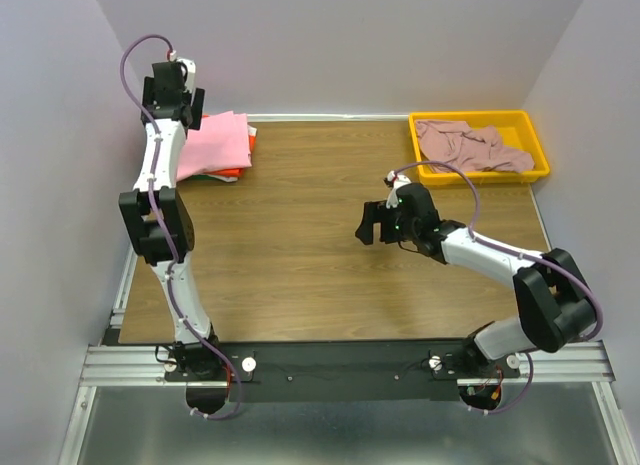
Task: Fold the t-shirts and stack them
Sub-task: Reset both grippers
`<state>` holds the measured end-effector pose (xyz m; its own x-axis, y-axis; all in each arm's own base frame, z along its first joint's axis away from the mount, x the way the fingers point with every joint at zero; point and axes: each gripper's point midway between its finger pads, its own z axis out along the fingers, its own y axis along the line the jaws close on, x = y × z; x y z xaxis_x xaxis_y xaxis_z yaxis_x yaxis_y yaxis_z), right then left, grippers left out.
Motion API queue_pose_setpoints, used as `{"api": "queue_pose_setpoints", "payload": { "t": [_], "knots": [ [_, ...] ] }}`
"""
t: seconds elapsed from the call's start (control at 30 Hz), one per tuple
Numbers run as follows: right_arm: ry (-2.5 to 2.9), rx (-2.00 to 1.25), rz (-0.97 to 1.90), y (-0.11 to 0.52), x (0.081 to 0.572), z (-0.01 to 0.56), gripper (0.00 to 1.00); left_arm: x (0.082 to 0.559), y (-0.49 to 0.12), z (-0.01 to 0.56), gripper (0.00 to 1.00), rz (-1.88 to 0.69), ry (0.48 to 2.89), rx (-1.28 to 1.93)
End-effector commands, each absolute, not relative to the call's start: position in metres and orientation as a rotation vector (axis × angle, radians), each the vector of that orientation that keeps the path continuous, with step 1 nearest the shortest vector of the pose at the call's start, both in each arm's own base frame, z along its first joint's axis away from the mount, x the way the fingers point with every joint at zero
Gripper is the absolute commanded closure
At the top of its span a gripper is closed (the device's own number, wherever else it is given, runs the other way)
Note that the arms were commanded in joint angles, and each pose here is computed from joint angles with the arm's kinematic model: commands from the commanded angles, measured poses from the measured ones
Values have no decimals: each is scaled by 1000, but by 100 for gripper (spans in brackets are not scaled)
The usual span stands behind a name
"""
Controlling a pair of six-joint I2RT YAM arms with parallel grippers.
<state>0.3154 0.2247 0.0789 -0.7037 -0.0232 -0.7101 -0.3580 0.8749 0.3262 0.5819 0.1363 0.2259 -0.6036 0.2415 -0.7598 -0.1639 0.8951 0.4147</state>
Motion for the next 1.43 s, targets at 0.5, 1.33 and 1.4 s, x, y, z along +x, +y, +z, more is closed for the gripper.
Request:
{"api": "queue_pose_setpoints", "payload": {
  "t": [0.5, 1.33, 1.4],
  "knots": [
    [2094, -184, 429, 193, 326, 132, 4, 406, -92, 273, 2, -90, 1640, -204],
    [1814, -7, 253, 134, 320, 174, 4, 317, -208, 244, 5, -353, 1652, 4],
    [1811, -2, 243, 132, 320, 173, 4, 320, -203, 241, 5, -312, 1648, 3]
  ]
}}
